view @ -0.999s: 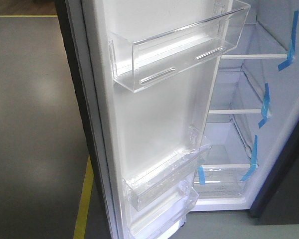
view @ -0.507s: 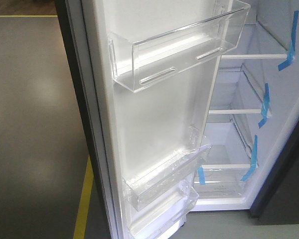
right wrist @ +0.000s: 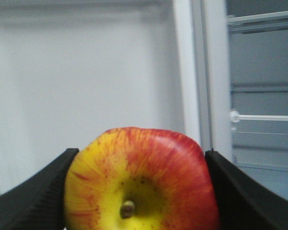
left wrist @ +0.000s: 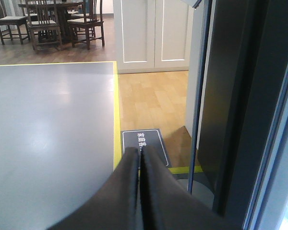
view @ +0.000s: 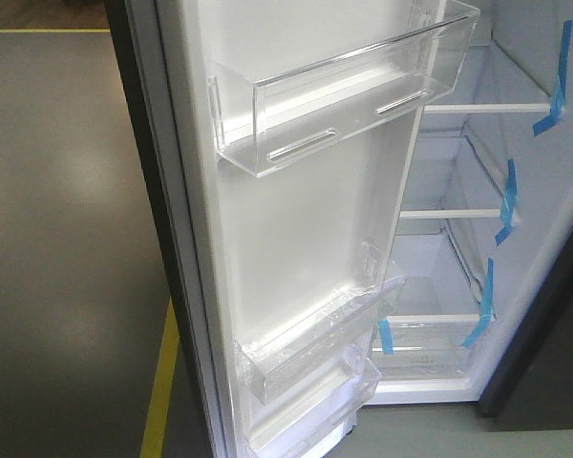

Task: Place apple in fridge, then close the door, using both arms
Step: 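Lower the apple into the upper door bin and open the right gripper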

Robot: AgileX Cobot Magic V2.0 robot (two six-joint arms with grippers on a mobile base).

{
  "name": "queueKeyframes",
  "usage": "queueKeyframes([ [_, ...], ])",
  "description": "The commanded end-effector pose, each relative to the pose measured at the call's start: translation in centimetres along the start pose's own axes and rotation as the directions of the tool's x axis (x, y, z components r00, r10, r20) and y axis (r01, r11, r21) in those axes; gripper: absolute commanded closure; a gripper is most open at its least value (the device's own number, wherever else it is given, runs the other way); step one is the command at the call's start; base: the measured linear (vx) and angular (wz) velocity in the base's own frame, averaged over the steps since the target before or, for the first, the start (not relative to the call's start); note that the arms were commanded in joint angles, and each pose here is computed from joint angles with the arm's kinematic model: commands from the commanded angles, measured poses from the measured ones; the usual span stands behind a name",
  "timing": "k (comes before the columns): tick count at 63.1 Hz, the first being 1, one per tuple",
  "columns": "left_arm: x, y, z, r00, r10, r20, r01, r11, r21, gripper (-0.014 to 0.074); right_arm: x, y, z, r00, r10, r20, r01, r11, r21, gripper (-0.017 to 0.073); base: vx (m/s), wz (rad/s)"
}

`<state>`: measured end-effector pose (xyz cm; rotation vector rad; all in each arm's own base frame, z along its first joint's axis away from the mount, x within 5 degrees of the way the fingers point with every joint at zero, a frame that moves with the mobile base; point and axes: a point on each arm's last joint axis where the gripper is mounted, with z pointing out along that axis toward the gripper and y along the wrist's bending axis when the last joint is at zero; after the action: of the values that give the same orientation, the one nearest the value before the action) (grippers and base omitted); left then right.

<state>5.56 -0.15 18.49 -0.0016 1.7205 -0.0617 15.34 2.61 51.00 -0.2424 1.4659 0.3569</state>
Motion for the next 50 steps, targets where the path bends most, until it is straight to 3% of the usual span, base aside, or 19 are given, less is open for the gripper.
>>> queueKeyframes([
  [1, -0.1, -0.1, 0.0, 0.997, -0.019, 0.072, 0.017, 1.000, 0.021, 0.0600, -2.3, -0.1, 2.8, 0.999, -0.038, 0.023, 0.040, 0.989, -0.140, 0.0563, 0.00, 0.00],
  [7, -0.1, -0.1, 0.0, 0.997, -0.019, 0.072, 0.017, 1.000, 0.021, 0.0600, -3.0, -0.5, 6.2, 0.999, -0.039, -0.017, 0.032, 0.953, -0.301, 0.0563, 0.00, 0.00],
  [11, -0.1, -0.1, 0.0, 0.997, -0.019, 0.072, 0.017, 1.000, 0.021, 0.0600, -2.9, -1.5, 8.7, 0.999, -0.019, -0.045, 0.001, 0.934, -0.358, 0.0563, 0.00, 0.00],
  [20, -0.1, -0.1, 0.0, 0.997, -0.019, 0.072, 0.017, 1.000, 0.021, 0.0600, -2.0, -3.6, 13.1, 0.996, 0.009, -0.093, -0.046, 0.913, -0.405, 0.0561, 0.00, 0.00],
  [27, -0.1, -0.1, 0.0, 0.997, -0.019, 0.072, 0.017, 1.000, 0.021, 0.0600, -0.8, -4.2, 16.2, 0.991, 0.000, -0.134, -0.061, 0.889, -0.454, 0.0559, 0.00, 0.00],
  [36, -0.1, -0.1, 0.0, 0.997, -0.019, 0.072, 0.017, 1.000, 0.021, 0.0600, 1.0, -4.0, 18.9, 0.982, -0.054, -0.183, -0.041, 0.878, -0.477, 0.0554, 0.00, 0.00],
  [50, -0.1, -0.1, 0.0, 0.997, -0.019, 0.072, 0.017, 1.000, 0.021, 0.0600, 2.8, -3.7, 20.4, 0.955, -0.156, -0.253, 0.029, 0.896, -0.442, 0.0501, 0.00, 0.00],
])
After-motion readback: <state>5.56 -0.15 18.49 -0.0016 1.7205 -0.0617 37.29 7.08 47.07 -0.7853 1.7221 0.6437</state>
